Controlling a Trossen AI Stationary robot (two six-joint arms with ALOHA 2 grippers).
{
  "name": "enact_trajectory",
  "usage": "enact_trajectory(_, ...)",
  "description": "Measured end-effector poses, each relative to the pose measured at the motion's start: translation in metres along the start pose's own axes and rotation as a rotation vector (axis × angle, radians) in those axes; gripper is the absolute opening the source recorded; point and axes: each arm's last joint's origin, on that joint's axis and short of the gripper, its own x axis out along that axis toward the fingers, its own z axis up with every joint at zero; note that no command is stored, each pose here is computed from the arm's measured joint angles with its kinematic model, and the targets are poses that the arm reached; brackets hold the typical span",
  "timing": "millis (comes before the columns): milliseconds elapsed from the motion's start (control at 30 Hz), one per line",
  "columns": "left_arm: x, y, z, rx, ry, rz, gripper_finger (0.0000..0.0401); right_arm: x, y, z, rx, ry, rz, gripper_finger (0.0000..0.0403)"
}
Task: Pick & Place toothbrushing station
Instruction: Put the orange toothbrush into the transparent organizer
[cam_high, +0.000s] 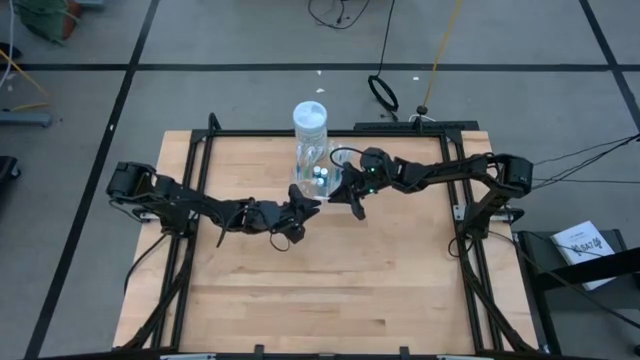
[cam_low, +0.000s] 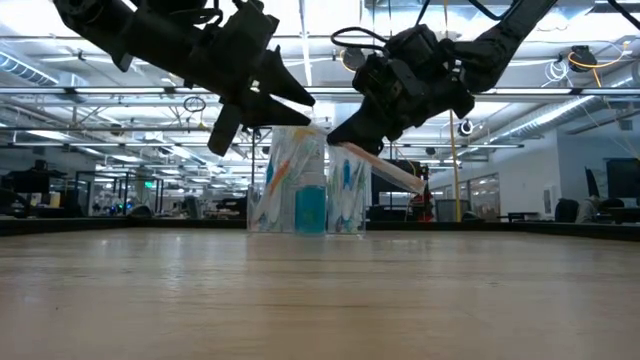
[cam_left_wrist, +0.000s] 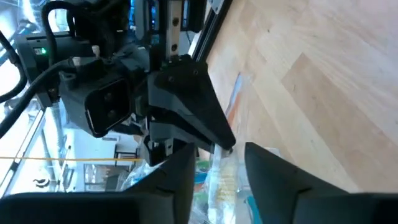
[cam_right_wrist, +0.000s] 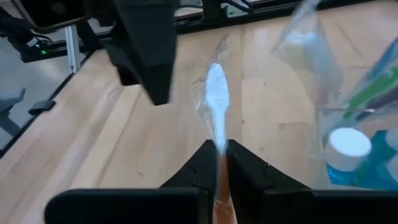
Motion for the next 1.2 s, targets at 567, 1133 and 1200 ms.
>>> enact_trajectory(567, -0.011, 0.012, 0.023, -0.196, -0.145, 0.155, 0.0207, -0.039, 0.027, 0.040, -0.227, -0.154, -0.072, 0.0015)
enact_trajectory(1133, -0.011, 0.012, 0.023, -0.193, -0.122, 0.166, 0.0207, -0.011, 0.018, -0.007, -0.386, -0.747, -0.407, 0.0014)
enact_trajectory(1200, -0.011, 0.012, 0.023, -0.192, -0.122, 0.165, 0.0207, -0.003, 0.010, -0.008, -0.359, -0.735, -0.447, 0.0014)
